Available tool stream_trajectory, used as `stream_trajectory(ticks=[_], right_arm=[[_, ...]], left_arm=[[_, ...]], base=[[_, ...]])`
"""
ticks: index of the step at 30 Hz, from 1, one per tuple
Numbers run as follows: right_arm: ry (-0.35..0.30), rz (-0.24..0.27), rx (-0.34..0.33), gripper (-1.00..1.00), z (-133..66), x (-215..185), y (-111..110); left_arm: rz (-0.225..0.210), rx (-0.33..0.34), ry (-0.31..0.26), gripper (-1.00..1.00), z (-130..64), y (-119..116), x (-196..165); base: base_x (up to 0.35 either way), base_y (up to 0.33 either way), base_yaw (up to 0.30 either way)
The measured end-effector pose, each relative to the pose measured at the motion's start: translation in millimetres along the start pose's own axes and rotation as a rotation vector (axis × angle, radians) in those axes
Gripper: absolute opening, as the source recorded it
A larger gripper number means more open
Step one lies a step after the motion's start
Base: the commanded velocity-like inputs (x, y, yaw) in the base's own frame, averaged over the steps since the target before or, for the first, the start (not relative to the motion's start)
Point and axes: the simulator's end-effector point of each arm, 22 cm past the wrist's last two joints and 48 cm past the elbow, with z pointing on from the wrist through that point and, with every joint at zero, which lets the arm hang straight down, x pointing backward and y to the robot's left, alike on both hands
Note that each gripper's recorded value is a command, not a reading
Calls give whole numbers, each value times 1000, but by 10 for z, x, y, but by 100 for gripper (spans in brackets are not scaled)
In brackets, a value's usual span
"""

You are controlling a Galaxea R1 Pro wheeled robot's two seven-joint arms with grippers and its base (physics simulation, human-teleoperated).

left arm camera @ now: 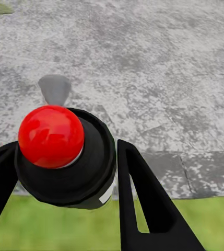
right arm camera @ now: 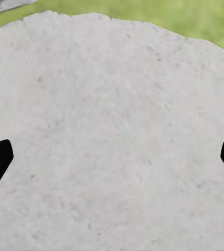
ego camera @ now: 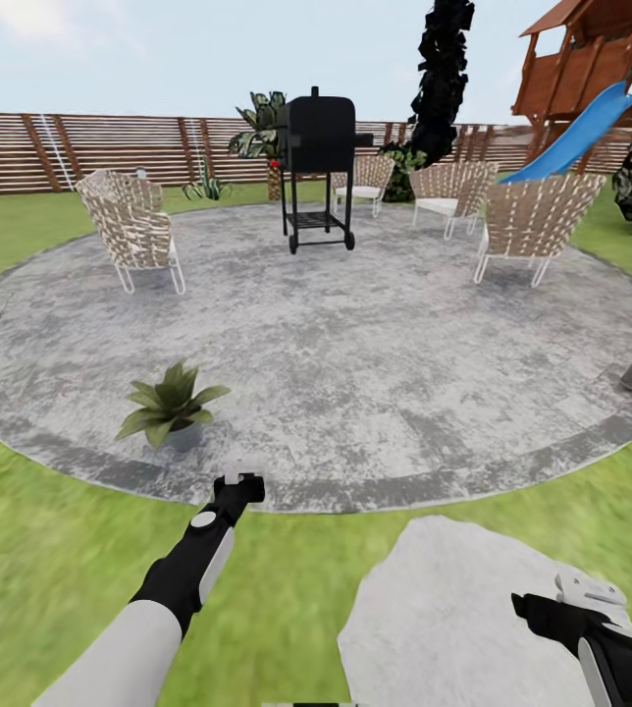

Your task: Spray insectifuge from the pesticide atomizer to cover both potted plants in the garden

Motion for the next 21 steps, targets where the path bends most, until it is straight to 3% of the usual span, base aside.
stream_trajectory(ticks=[21], right_arm=[[0,0,0,100,0,0,-1]], left_arm=[[0,0,0,-100,0,-1,1]], base=[[324,-164,3]])
